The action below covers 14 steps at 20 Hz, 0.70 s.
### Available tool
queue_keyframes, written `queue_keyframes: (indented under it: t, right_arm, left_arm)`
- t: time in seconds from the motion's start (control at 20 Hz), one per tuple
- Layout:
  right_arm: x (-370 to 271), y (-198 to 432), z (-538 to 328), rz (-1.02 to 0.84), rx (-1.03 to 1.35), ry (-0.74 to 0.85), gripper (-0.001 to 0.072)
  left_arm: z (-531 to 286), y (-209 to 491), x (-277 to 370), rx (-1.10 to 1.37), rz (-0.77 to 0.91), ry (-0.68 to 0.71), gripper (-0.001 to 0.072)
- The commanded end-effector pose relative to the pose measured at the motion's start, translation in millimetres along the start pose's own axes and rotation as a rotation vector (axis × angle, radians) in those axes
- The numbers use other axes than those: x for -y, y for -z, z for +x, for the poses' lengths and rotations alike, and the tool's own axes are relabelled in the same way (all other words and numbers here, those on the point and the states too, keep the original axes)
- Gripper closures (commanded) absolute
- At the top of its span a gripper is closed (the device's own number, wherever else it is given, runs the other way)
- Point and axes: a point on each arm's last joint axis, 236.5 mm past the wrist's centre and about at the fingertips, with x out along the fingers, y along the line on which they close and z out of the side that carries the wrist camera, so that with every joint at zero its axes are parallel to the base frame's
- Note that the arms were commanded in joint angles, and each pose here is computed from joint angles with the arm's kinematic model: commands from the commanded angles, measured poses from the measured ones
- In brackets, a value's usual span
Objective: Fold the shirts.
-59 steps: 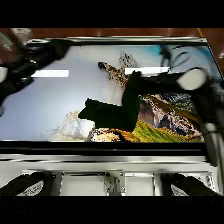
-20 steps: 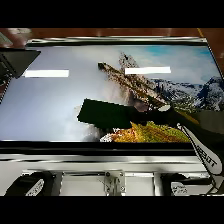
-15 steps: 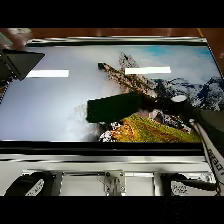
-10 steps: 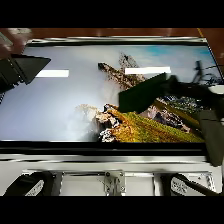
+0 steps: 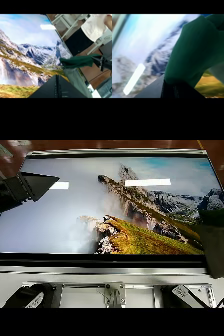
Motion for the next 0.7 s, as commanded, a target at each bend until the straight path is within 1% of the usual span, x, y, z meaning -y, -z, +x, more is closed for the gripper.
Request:
queue_keyframes:
  t: [0.0, 0.1, 0.4, 0.5, 0.65]
  right_arm:
    - [70.1, 4.6, -33.5, 0.021, -0.036, 0.191, 0.0656]
    - [98.9, 17.3, -46.5, 0.049, -0.087, 0.290, 0.0656]
    - [172.7, 47.9, -92.2, 0.093, -0.207, 0.593, 0.0655]
    - [183.7, 58.5, -91.9, 0.110, -0.230, 0.624, 0.0655]
    - [212.5, 96.0, -95.4, 0.139, -0.328, 0.712, 0.0655]
  left_arm:
    - [0.2, -4.8, 0.0, 0.022, -0.020, -0.001, 0.0675]
    - [-0.3, -11.8, -0.9, 0.051, -0.020, -0.005, 0.0675]
    - [-0.3, -9.1, -0.4, 0.040, -0.019, -0.003, 0.0675]
    - [-0.3, -9.0, -0.3, 0.039, -0.019, -0.003, 0.0674]
    - [-0.3, -9.1, -0.4, 0.040, -0.019, -0.003, 0.0674]
